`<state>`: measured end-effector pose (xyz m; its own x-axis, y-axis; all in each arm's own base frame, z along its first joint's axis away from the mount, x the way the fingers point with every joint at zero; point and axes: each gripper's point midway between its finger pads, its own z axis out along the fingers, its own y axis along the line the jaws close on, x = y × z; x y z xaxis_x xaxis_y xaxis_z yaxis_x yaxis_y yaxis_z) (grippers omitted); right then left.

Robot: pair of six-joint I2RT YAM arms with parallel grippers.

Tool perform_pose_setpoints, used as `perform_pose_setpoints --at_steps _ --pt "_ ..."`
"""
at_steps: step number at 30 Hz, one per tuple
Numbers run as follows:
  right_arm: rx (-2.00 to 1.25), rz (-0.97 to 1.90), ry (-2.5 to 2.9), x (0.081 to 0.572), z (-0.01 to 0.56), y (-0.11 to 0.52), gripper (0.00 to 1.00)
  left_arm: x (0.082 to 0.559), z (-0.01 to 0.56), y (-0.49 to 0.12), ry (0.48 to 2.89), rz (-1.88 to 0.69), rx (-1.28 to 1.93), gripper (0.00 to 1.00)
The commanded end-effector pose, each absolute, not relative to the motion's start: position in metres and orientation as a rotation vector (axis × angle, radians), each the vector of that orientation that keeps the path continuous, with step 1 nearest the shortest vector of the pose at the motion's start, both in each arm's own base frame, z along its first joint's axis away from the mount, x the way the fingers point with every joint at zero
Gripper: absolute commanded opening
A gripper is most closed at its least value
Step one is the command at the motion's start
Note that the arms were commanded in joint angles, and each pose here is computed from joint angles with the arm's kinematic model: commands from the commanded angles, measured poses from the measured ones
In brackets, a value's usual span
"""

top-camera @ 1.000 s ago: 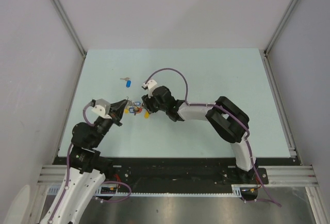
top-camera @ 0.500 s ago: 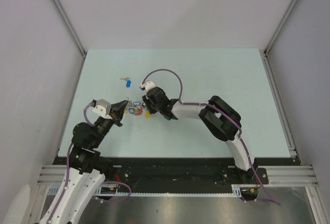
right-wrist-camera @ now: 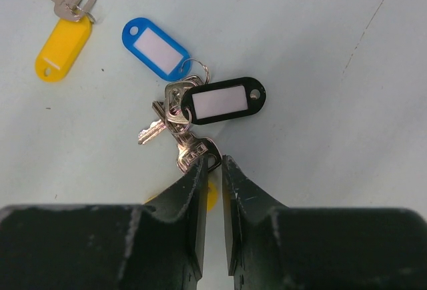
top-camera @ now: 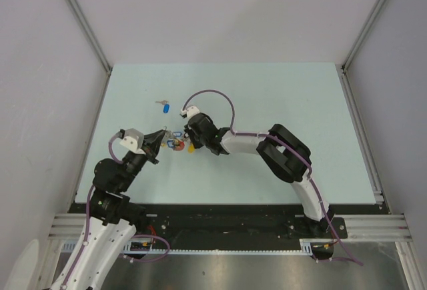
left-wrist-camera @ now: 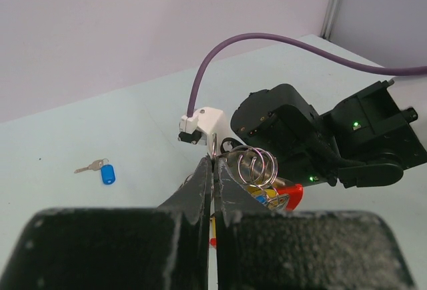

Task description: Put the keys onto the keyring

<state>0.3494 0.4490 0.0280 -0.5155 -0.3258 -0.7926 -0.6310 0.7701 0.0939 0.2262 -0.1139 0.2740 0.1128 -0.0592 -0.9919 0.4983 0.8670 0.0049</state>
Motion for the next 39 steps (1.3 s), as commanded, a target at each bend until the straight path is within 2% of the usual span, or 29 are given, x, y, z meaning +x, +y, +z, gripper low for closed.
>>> perform_pose_setpoints --at_steps 1,11,39 --pt "-0.731 0.479 2.1 0.349 0.056 0.457 0.2 0.22 0.305 -0.113 1.312 -0.42 0.381 0.0" --pt "-0.82 0.513 2.023 0.347 0.079 0.463 0.29 0.22 0.305 -0.113 1.312 -0.419 0.38 0.0" --pt "-1.043 0.607 1.967 0.319 0.072 0.479 0.3 0.22 0.303 -0.115 1.314 -0.429 0.389 0.0"
